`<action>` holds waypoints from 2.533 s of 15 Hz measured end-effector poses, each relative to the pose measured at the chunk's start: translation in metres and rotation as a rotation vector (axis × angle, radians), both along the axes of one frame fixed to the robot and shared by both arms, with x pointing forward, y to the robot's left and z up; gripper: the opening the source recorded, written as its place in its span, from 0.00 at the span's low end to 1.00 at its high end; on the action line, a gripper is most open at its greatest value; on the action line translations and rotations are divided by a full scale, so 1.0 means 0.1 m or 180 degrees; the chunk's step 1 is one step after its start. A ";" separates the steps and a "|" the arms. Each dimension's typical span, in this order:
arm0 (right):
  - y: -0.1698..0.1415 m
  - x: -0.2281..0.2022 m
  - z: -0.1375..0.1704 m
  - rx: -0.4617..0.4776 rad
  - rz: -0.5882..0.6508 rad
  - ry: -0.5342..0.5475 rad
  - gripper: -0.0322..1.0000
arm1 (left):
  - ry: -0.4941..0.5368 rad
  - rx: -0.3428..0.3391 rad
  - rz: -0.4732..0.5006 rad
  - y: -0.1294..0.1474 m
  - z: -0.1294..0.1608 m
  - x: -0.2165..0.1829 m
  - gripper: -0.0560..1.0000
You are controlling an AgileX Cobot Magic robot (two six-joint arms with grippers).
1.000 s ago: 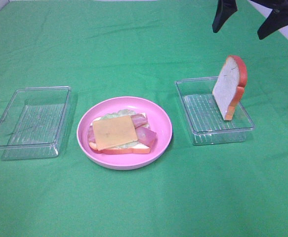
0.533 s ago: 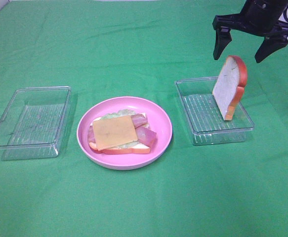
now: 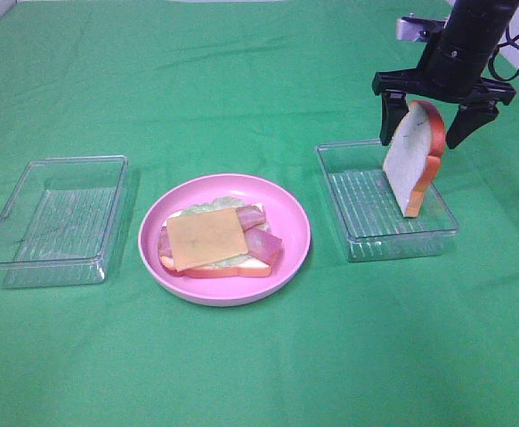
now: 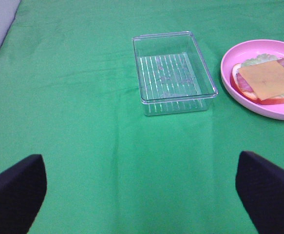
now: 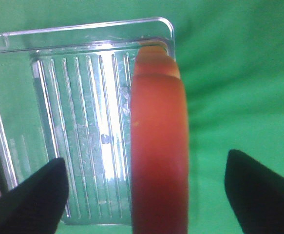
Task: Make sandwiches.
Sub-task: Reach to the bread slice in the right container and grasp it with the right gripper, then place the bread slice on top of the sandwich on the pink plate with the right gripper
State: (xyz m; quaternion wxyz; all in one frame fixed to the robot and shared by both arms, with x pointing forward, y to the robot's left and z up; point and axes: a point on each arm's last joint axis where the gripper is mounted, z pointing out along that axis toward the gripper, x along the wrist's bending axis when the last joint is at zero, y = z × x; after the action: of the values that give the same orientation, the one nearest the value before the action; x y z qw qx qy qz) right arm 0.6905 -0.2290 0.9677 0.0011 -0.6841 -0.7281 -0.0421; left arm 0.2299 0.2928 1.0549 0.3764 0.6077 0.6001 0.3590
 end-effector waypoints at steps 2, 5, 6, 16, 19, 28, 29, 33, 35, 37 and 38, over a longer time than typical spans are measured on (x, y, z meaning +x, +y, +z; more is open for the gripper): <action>0.00 -0.01 0.00 -0.0003 -0.0008 0.0026 0.69 | 0.0000 0.0000 0.0000 0.00 0.00 0.00 0.99; 0.00 -0.01 0.00 -0.0005 -0.0023 0.0030 0.59 | 0.0000 0.0000 0.0000 0.00 0.00 0.00 0.99; 0.00 -0.01 0.00 -0.0008 -0.0022 0.0029 0.58 | 0.0000 0.0000 0.0000 0.00 0.00 0.00 0.99; -0.01 -0.03 0.01 -0.0037 -0.0013 0.0102 0.25 | 0.0000 0.0000 0.0000 0.00 0.00 0.00 0.99; -0.01 -0.04 0.06 -0.0032 -0.0013 0.0067 0.25 | 0.0000 0.0000 0.0000 0.00 0.00 0.00 0.99; 0.04 -0.19 1.07 0.0351 -0.0036 -0.0639 0.25 | 0.0000 0.0000 0.0000 0.00 0.00 0.00 0.99; 0.05 -0.26 1.21 0.0440 -0.0028 -0.0729 0.25 | 0.0000 0.0000 0.0000 0.00 0.00 0.00 0.99; 0.19 -0.71 1.44 0.1120 0.0190 -0.0630 0.25 | 0.0000 0.0000 0.0000 0.00 0.00 0.00 0.99; 0.33 -1.04 1.30 0.1857 0.0397 -0.0457 0.25 | 0.0000 0.0000 0.0000 0.00 0.00 0.00 0.99; 0.43 -1.19 1.15 0.2413 0.0341 -0.0426 0.25 | 0.0000 0.0000 0.0000 0.00 0.00 0.00 0.99; 0.46 -1.24 1.01 0.2578 0.0282 -0.0328 0.25 | 0.0000 0.0000 0.0000 0.00 0.00 0.00 0.99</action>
State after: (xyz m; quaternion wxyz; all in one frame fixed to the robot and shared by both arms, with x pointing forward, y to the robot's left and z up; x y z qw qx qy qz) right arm 0.5667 -0.1827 1.0690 0.2357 -0.5934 -0.6805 -0.3594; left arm 0.2299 0.2928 1.0549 0.3764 0.6077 0.6001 0.3590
